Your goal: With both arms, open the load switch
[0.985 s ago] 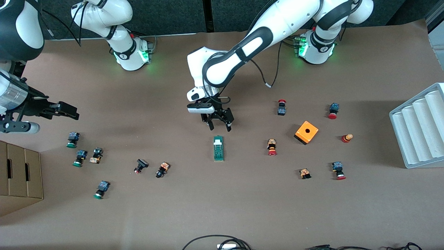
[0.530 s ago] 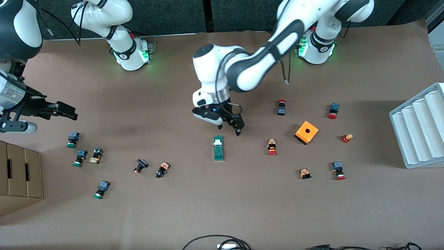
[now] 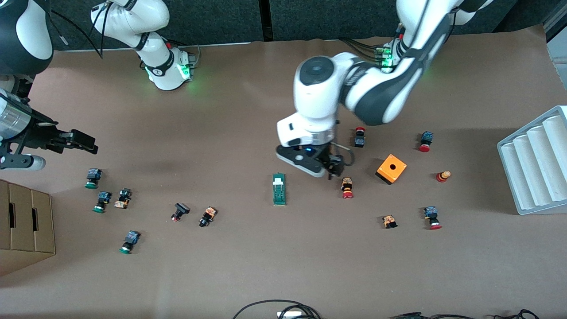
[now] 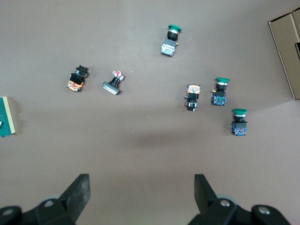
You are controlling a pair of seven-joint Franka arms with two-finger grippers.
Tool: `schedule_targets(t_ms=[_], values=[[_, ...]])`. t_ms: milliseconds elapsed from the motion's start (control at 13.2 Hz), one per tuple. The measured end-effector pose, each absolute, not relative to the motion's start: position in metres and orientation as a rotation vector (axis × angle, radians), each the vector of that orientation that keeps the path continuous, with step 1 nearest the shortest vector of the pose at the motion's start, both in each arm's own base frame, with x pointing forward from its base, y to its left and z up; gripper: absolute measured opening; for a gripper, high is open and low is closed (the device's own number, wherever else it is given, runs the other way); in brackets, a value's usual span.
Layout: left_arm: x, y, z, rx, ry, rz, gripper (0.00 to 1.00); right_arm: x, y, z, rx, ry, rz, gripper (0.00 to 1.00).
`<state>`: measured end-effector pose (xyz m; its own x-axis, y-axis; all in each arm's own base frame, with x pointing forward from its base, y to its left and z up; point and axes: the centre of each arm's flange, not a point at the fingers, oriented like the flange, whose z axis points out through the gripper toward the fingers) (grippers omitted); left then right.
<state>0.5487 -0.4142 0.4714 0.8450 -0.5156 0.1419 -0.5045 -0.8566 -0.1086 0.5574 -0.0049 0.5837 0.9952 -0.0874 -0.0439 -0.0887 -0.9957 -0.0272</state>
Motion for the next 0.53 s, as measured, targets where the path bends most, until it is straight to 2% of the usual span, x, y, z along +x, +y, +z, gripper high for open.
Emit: schedule_targets(t_ms=[530], values=[[0.576,-0.302,0.555,-3.026,0.565,-0.016,1.00,0.558,-0.005,0.583,-3.143,0.126,0.064,1.00]])
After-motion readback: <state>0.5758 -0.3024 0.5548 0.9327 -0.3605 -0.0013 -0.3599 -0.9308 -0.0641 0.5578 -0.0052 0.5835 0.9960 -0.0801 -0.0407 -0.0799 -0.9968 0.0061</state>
